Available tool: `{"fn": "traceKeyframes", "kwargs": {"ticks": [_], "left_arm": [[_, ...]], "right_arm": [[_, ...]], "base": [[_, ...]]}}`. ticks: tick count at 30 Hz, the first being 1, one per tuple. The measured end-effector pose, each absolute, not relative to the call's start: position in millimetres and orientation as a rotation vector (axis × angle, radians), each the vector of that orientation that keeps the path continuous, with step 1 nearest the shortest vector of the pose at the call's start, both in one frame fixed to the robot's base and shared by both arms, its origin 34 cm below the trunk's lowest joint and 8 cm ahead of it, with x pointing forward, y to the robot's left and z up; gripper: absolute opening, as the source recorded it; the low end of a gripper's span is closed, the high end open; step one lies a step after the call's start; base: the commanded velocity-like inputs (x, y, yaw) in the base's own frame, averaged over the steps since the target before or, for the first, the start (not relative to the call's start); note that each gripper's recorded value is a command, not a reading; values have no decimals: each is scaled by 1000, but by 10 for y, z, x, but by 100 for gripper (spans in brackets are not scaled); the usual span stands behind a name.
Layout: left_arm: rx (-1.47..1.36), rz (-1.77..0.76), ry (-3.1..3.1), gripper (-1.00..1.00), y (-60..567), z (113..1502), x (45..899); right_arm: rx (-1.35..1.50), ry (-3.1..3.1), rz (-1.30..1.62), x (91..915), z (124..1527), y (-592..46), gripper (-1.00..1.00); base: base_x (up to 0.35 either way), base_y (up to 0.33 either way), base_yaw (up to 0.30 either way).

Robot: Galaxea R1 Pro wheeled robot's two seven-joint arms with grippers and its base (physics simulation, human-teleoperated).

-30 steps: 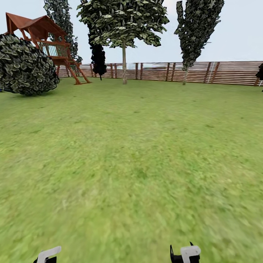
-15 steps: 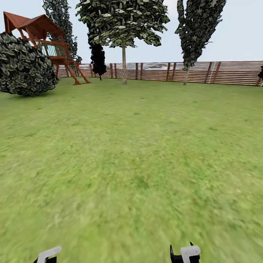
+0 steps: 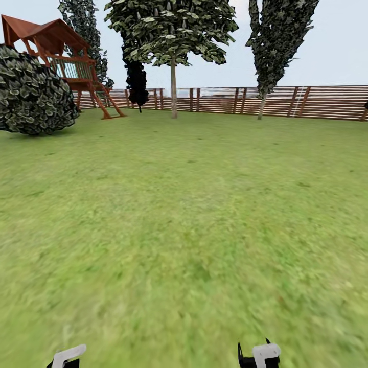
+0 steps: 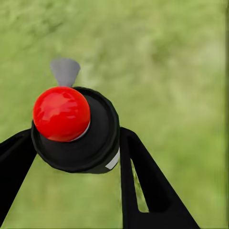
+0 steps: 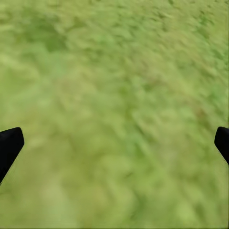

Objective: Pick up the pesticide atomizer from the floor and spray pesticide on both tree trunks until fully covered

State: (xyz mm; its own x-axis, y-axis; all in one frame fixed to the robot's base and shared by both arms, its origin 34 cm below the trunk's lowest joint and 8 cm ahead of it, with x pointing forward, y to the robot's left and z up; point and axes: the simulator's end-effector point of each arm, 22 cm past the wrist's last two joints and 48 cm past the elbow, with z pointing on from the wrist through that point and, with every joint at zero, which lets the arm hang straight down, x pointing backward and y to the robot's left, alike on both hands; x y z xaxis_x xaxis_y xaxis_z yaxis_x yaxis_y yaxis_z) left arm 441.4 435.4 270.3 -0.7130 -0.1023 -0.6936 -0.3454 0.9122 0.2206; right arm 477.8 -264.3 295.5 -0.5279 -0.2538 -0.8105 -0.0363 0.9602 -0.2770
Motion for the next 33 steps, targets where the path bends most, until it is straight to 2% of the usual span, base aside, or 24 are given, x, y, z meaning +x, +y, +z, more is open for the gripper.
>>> {"fn": "traceKeyframes", "kwargs": {"ticks": [33], "left_arm": [[-319,441,2346,-100,4364,2706,4412]], "right_arm": [[-204,2116,-277,4778,2955,-2643,100]], "base": [[339,0,0]]}}
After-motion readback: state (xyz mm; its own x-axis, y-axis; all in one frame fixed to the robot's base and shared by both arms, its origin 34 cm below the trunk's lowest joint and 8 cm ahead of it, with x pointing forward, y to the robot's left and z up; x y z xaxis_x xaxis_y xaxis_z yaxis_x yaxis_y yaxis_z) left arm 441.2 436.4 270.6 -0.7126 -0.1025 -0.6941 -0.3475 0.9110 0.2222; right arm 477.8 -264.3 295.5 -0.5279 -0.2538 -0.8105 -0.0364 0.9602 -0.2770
